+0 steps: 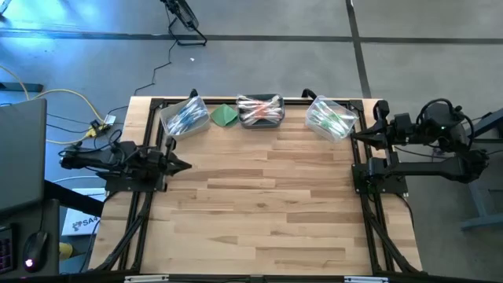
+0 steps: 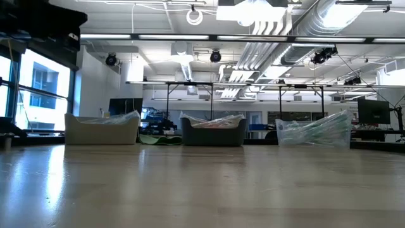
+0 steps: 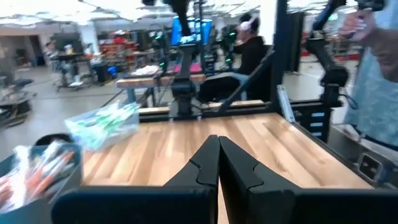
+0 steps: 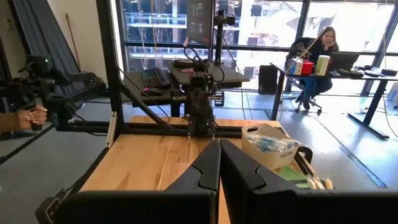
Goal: Pick & Place Toothbrushes
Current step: Return to Home Position
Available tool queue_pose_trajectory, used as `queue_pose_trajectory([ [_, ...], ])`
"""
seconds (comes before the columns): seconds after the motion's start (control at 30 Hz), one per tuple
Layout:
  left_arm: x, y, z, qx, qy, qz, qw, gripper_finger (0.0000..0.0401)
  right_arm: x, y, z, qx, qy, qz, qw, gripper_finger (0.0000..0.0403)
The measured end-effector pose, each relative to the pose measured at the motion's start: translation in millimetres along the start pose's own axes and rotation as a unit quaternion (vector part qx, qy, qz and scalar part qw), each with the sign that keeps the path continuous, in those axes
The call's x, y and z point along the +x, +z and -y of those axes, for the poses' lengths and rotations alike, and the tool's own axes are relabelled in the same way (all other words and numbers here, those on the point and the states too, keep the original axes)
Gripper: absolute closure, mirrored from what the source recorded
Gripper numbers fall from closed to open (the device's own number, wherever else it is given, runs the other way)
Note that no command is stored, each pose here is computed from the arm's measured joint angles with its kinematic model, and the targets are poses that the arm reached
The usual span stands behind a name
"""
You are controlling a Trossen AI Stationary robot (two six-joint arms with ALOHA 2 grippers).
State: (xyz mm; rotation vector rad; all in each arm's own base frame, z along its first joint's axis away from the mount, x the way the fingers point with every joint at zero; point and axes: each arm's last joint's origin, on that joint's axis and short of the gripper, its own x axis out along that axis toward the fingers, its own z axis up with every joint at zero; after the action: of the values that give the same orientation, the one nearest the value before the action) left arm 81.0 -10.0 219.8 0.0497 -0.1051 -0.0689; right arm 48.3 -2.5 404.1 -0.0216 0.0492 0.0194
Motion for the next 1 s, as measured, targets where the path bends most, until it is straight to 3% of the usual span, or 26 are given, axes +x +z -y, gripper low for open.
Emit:
queue_pose_trajectory([
  [0.63, 10.3, -47.3, 3.5, 0.011, 0.003, -0.024, 1.000, 0.0401, -0.1, -4.1, 0.6, 0.007, -0.012, -0.021, 1.000, 0.0401],
  [1.0, 10.6, -50.6, 3.5, 0.009, 0.005, -0.036, 0.999, 0.0401, -10.9, -5.4, -1.6, 0.040, -0.009, -0.010, 0.999, 0.0400],
])
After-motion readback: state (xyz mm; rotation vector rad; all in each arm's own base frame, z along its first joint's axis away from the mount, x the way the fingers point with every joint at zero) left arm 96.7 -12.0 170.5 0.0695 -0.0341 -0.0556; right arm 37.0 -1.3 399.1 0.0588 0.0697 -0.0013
